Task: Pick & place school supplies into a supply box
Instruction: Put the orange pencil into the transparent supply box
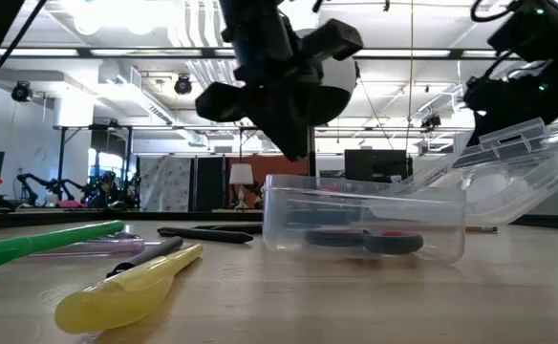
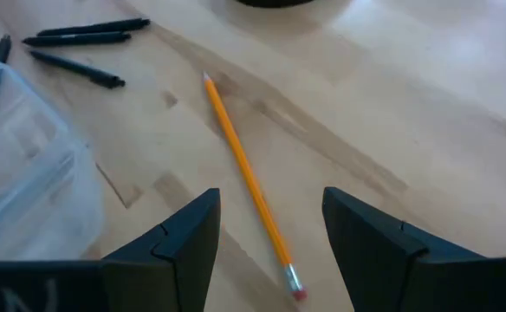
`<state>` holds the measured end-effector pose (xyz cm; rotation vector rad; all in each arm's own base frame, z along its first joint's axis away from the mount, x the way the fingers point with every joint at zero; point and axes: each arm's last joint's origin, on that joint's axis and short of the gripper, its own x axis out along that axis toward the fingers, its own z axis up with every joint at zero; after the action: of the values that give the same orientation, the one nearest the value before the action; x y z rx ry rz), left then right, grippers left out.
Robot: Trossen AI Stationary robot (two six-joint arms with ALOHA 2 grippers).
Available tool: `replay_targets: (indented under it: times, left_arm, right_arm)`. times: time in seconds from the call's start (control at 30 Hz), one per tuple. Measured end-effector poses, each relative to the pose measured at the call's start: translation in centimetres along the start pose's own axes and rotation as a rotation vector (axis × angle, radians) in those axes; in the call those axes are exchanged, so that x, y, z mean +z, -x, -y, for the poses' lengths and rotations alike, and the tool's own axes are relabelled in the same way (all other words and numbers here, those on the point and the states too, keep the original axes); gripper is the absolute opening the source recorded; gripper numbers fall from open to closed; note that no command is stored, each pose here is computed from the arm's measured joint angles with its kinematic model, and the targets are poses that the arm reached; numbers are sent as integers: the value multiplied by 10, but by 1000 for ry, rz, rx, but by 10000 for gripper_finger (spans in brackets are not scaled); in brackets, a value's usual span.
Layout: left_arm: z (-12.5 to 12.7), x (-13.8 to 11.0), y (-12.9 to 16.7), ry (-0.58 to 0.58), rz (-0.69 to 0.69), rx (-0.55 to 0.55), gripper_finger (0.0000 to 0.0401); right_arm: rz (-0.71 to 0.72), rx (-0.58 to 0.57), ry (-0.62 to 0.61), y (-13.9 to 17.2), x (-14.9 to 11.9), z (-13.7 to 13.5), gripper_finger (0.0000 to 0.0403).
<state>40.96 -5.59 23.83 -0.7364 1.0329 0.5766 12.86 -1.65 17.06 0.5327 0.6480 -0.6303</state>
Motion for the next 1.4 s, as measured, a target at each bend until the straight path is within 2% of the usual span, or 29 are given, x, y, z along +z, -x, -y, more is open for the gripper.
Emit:
replay_targets:
  times: [0.17,0.3,0.37,0.47,0.53,0.73,0.97,1.07,1.2,1.4]
  left_arm:
    - [-16,-6,13,4,3,-1,33]
    - [-35,0,26,47,71,-102,33]
    - [-47,12,29,77,134,-222,33]
    - [-67,40,25,125,231,-460,33]
    - [-79,56,22,104,286,-566,33]
    - [-102,84,-6,-3,275,-454,5]
    - [-91,121,-30,-132,299,-395,1]
    - [-82,132,-29,-209,248,-340,0]
    - [-73,143,-9,-332,227,-280,0]
    - [-71,146,-3,-448,236,-263,0]
  right_arm:
    - [-14,-45,-1,-3,30,-16,194]
    - [-105,-47,-19,-10,49,-21,193]
    - [-170,-54,-40,-14,53,-20,193]
    - [-244,-82,-98,-18,52,-15,193]
    - [-275,-103,-129,-17,49,-12,193]
    - [-324,-173,-266,-8,39,-4,183]
    - [-304,-206,-342,-2,37,-1,140]
    - [-345,-225,-362,-5,34,0,117]
    - [-426,-253,-366,-10,29,0,82]
    - [-473,-251,-388,-7,24,-2,38]
